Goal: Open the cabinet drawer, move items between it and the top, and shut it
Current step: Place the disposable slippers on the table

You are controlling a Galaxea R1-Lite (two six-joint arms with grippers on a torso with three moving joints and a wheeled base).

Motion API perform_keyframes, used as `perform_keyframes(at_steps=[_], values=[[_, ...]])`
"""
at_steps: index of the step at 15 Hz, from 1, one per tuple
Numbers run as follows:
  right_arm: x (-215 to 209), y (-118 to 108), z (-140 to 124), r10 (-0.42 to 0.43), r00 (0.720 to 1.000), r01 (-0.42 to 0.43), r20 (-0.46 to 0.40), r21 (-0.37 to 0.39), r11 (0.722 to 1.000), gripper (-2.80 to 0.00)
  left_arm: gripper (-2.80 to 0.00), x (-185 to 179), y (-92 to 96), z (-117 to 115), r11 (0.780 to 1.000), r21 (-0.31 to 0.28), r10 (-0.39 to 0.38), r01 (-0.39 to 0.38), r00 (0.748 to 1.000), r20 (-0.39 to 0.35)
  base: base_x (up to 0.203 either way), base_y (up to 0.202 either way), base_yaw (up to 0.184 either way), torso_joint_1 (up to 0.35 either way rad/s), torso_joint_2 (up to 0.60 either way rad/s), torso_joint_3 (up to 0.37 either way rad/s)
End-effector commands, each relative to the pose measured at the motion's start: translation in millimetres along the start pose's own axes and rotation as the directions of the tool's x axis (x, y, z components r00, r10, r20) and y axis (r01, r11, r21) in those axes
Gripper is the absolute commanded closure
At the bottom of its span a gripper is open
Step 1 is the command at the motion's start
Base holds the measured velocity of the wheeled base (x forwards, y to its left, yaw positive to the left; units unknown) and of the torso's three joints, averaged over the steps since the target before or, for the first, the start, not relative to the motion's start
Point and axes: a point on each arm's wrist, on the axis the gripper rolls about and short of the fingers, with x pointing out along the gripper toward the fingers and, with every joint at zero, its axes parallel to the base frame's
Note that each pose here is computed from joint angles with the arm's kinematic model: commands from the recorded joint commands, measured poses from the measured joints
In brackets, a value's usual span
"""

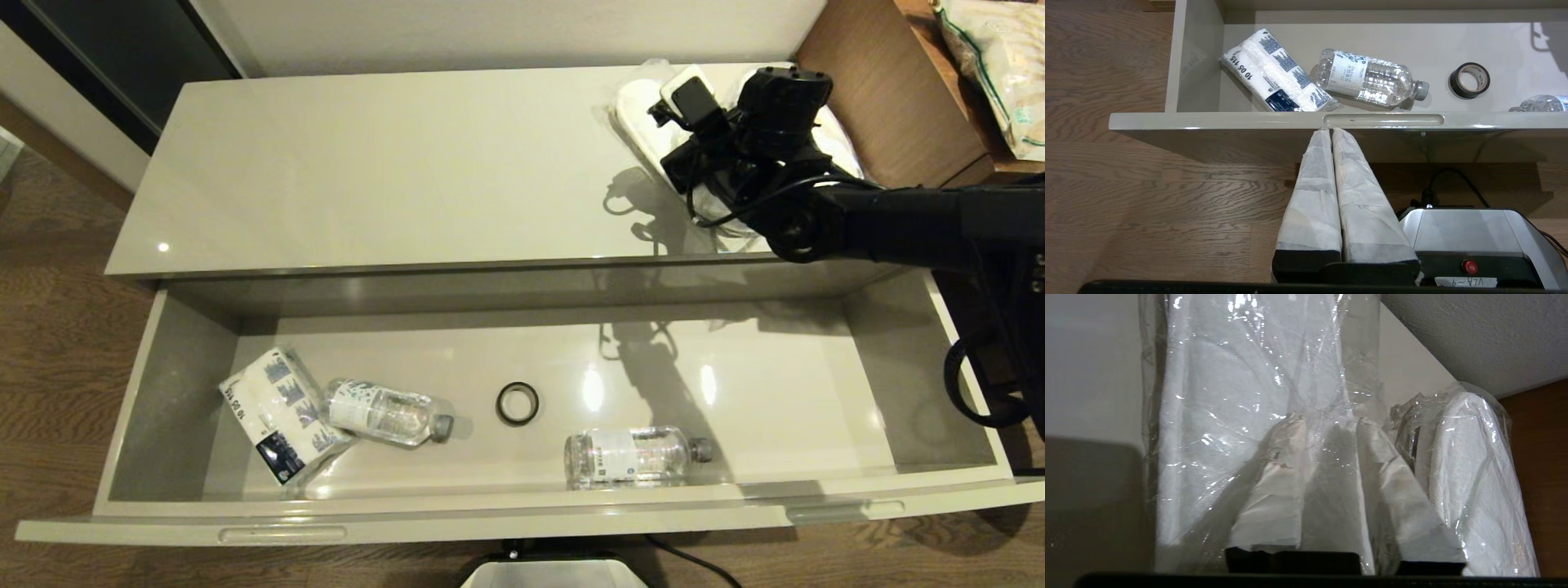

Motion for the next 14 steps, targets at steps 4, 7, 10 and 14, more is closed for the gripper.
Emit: perform_keyframes(at_steps=[4,7,10,14], values=[[-14,-24,21,-0.028,0.999,0.028,0.039,0.010,1.000,-2.80,0.00,0,0.0,0,1.000,0.000,0.000,0.000,1.000,0.001,0.000,0.000,0.000,0.000,0.00,0.000],[-46,-57,56,-0.051,0.995,0.048,0.091,0.032,0.998,-2.80,0.00,0,0.0,0,1.000,0.000,0.000,0.000,1.000,0.000,0.000,0.000,0.000,0.000,0.00,0.000],[-91,-89,93,-0.030,0.993,0.025,0.116,0.045,0.999,-2.80,0.00,0,0.0,0,1.000,0.000,0.000,0.000,1.000,0.000,0.000,0.000,0.000,0.000,0.00,0.000],[-131,-108,102,0.022,0.998,-0.024,0.065,0.027,0.999,-1.88,0.00,0,0.0,0,1.000,0.000,0.000,0.000,1.000,0.000,0.000,0.000,0.000,0.000,0.00,0.000]])
